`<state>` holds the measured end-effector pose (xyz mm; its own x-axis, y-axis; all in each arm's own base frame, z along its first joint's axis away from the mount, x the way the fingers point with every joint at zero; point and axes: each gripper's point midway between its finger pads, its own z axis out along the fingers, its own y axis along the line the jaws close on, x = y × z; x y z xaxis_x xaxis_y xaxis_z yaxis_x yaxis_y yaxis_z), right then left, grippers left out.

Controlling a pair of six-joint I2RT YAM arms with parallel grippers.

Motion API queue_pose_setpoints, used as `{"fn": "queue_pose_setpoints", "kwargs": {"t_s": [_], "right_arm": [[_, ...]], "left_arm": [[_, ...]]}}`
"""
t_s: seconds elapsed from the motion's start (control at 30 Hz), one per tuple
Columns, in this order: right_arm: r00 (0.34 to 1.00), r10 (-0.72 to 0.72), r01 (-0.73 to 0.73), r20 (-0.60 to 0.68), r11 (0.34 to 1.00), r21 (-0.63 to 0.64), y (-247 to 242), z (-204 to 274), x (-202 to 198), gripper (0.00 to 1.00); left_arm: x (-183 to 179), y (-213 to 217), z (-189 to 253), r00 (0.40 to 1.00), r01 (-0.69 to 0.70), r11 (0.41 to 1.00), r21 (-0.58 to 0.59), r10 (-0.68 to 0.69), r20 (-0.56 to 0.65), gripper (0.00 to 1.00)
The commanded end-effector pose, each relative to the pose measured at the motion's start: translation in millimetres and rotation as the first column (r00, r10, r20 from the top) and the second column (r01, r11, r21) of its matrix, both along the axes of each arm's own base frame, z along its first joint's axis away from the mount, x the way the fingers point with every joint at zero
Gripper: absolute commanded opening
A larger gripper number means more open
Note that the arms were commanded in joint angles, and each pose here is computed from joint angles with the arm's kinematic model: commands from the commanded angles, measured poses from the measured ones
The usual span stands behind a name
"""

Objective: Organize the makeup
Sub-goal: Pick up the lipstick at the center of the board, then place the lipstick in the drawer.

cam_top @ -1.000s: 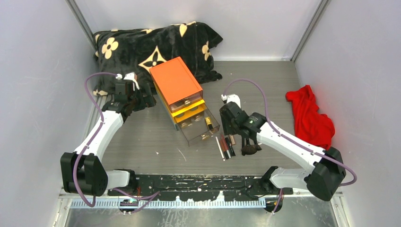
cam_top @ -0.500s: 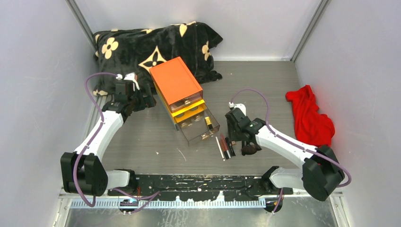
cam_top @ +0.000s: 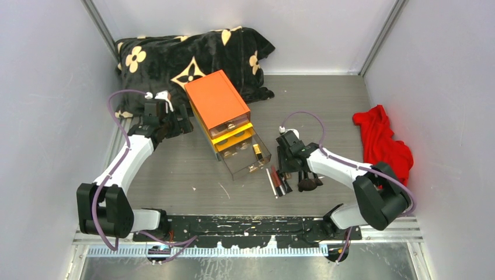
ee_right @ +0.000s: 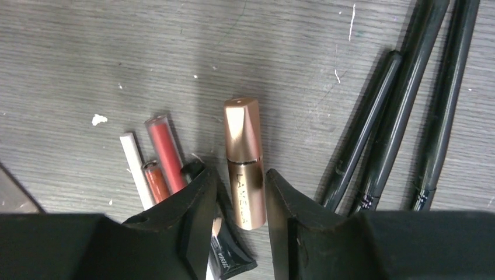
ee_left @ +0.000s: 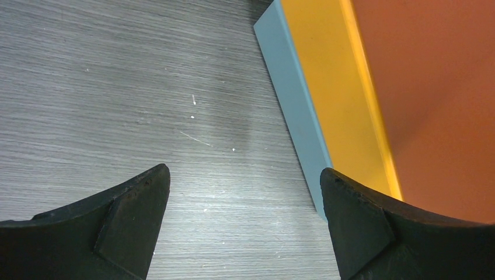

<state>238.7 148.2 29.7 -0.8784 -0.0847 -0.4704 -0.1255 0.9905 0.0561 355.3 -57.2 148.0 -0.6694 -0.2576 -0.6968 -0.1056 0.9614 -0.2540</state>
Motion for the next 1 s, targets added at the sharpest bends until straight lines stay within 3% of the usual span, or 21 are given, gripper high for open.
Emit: {"fn": "queue_pose_setpoints", "kwargs": {"t_s": [0.0,0.23,0.27,0.37,0.4,0.53,0.67,0.9,0.97], "right_arm": [[1.000,-0.008,0.007,0.029,1.000,0.024,2,-4,13,0.40],[1.000,-0.023,0.023,0.003,1.000,0.018,-4,-18,18,0.38],[1.000,-0.025,0.025,-0.002,1.000,0.014,-5,-20,18,0.33],[0.999,-0.037,0.037,0.000,0.999,0.012,-9,-20,18,0.06],[0.999,-0.044,0.044,0.001,0.999,0.010,-10,-18,18,0.01],[0.997,-0.060,0.061,0.048,0.998,-0.018,-19,2,22,0.00],[0.988,-0.057,0.068,0.147,0.995,-0.071,-29,54,40,0.00],[0.952,0.068,-0.076,0.300,0.997,0.017,3,170,72,0.06],[0.947,0.100,-0.121,0.306,0.991,0.049,14,183,75,0.06]], "left_arm": [[7,1,13,0.999,0.005,1.000,0.013,-0.005,0.054,1.00],[7,1,11,0.999,0.003,1.000,0.015,-0.004,0.050,1.00],[7,1,11,0.999,0.003,1.000,0.016,-0.004,0.050,1.00],[8,2,13,0.999,0.002,1.000,0.019,-0.003,0.054,1.00],[8,2,14,0.998,0.003,1.000,0.020,-0.004,0.056,1.00],[8,1,15,0.998,0.004,1.000,0.017,-0.005,0.058,1.00],[6,2,15,0.998,0.003,1.000,0.016,-0.004,0.059,1.00],[7,1,17,0.998,-0.002,1.000,0.007,0.002,0.063,1.00],[7,1,18,0.998,-0.004,1.000,0.004,0.004,0.067,1.00]]}}
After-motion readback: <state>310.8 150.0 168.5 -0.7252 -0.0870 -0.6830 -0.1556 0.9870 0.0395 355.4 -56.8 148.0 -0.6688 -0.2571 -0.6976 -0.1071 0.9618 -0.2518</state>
